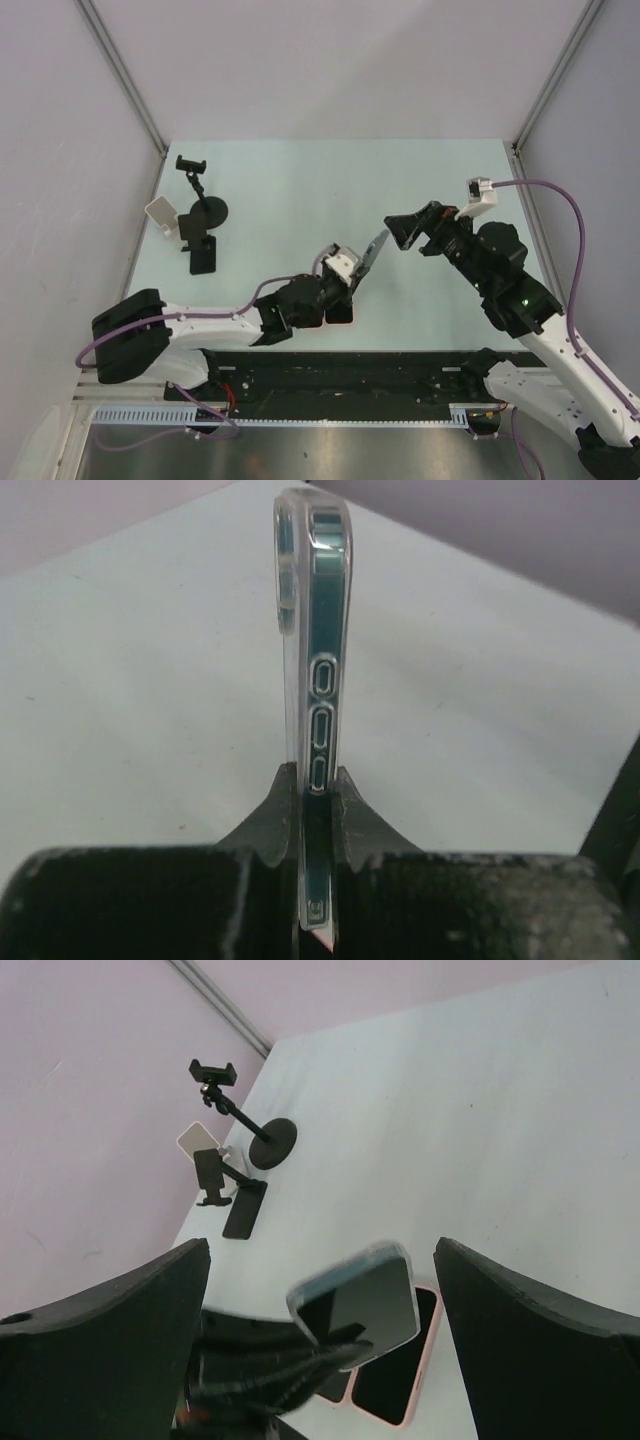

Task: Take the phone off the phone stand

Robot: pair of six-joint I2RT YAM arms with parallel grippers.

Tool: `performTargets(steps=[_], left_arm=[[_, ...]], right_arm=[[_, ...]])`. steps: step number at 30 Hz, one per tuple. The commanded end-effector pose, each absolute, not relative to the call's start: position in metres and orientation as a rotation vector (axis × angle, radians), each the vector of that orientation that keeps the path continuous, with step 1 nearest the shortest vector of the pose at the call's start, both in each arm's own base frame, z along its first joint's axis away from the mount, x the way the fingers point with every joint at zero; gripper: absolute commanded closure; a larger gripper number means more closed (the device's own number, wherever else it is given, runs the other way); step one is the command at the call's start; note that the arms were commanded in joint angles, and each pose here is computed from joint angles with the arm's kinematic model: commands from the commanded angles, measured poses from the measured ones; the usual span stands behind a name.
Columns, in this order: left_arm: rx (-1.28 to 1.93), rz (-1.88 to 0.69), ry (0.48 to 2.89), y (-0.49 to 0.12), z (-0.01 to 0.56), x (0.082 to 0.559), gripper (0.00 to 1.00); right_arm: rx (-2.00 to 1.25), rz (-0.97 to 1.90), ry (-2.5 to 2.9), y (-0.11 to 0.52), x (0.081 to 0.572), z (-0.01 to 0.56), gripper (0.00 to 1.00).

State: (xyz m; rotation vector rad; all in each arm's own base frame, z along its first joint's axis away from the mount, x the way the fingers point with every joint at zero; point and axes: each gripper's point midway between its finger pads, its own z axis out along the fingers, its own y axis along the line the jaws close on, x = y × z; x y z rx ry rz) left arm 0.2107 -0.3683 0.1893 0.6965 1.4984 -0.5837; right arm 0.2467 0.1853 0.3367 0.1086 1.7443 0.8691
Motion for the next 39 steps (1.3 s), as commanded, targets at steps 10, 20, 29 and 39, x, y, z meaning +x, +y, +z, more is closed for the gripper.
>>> performTargets(steps=[10, 20, 29, 39], left_arm=[[0.481, -1.386, 1.628, -0.377, 0.231, 0.183, 1.00], [0.388, -1.466, 1.607, -0.368, 0.242, 0.185, 1.00], [0.353, -1.470, 1.593, -0.362, 0.245, 0.187, 1.00], [0.344, -1.471, 1.590, -0.361, 0.246, 0.188, 1.00]], right_arm=[[-0.276, 0.830, 1.608, 0.217, 0.230, 0.315, 0.00], [-0.151, 0.640, 1.736, 0.231, 0.243, 0.272, 0.00], [-0.049, 0.504, 1.831, 0.215, 0.247, 0.243, 0.00], [-0.109, 0.602, 1.889, 0.240, 0.238, 0.230, 0.05]])
